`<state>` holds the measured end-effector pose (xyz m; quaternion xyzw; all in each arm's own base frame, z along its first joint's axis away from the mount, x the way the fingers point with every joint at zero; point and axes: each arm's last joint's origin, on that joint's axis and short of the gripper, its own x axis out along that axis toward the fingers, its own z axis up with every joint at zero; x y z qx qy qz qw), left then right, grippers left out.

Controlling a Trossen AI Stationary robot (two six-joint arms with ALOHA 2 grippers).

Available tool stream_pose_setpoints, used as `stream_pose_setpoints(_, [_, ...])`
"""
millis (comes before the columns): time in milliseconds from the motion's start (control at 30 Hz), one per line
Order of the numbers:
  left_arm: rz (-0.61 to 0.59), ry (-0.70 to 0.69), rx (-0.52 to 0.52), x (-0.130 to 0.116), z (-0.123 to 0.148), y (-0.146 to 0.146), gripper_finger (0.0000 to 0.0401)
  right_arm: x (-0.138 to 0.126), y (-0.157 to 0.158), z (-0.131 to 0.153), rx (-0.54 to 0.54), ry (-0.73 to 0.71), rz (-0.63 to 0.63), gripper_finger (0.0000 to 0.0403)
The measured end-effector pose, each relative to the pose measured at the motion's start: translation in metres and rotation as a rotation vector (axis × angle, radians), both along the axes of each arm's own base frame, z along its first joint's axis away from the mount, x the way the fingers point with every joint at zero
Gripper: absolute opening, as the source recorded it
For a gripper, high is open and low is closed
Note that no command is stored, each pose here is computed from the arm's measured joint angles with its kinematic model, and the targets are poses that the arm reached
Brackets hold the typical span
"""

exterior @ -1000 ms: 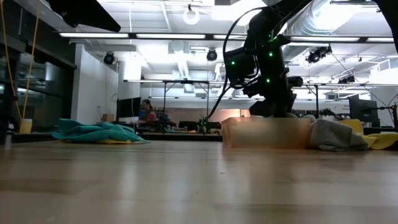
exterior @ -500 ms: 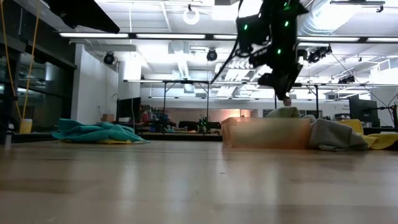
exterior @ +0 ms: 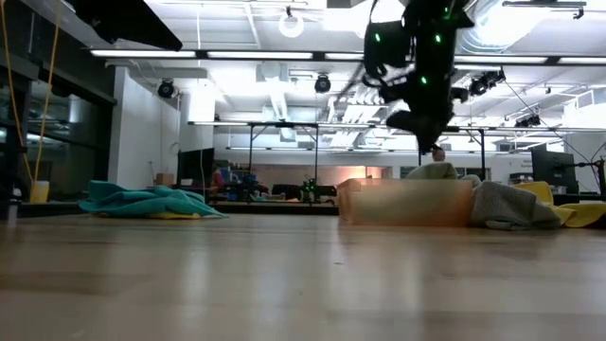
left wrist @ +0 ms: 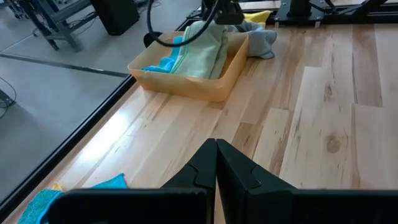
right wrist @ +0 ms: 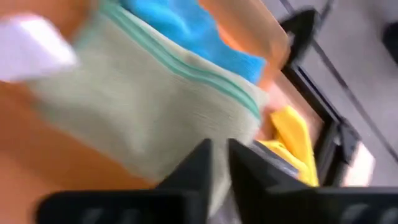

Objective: Fold microfiber towels
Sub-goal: Put the folded green microfiber cloth into the orange bin

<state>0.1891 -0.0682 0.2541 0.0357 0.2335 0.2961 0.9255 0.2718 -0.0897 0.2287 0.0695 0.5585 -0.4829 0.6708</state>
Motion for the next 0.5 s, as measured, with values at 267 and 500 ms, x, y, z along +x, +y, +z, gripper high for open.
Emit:
stream_pose_setpoints(267, [0.002,-0.001,0.002,0.000,0.000,0.000,0.0000,-0.010,-0.010,-0.030,0.013,-0.017,-0.035,0.0008])
stream_pose_setpoints(500, [0.003,-0.002,0.003,0.000,0.000,0.000,0.0000,-0.016,-0.013,-0.047,0.036,-0.030,-0.045,0.0002])
